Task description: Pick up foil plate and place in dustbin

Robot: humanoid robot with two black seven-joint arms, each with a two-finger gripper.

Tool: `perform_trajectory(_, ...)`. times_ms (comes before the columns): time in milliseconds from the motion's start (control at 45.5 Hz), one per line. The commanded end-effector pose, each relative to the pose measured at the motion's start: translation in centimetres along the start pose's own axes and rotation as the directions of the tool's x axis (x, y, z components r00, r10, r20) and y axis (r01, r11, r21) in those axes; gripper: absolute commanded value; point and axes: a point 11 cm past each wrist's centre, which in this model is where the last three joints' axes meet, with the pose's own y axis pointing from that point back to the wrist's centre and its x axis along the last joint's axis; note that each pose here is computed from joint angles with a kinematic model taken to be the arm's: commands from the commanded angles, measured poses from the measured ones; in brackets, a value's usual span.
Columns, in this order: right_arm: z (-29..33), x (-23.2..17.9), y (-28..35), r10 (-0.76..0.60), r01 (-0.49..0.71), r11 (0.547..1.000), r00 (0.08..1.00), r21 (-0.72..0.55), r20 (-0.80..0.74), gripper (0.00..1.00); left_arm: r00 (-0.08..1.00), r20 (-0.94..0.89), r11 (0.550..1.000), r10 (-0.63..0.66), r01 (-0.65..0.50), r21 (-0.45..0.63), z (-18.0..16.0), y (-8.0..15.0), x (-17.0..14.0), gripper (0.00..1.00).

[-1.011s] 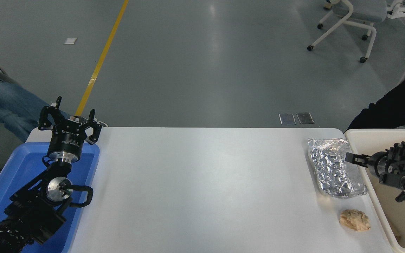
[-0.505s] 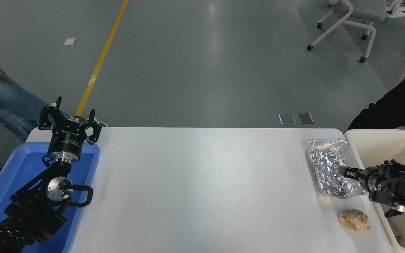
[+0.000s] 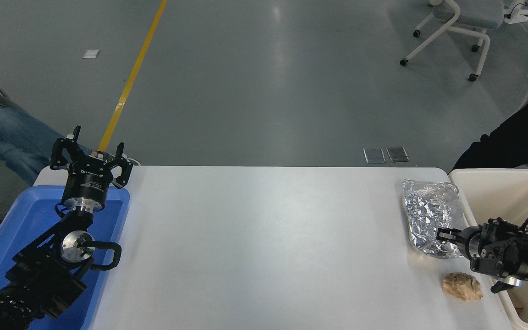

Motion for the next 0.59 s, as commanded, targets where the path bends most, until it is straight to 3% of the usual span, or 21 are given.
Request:
perform_trajectory(0, -0.1, -0.3, 0.0, -0.005, 0.005, 1.0, 1.0, 0.002, 0.0, 0.0, 1.0, -0.001, 1.0, 0.0, 0.0, -0.001, 0.0, 0.0, 0.0, 0.99)
perform_trajectory(418, -0.6, -0.3, 0.0, -0.009, 0.009, 1.0, 1.0, 0.012, -0.002, 0.0, 1.0, 0.0, 1.0, 0.0, 0.0, 0.0, 0.0, 0.0, 0.0, 0.99)
perform_trajectory(571, -1.8, 1.5, 0.2, 0.02, -0.02, 0.999, 1.0, 0.049, 0.001, 0.0, 1.0, 0.0, 1.0, 0.0, 0.0, 0.0, 0.0, 0.0, 0.0, 0.99)
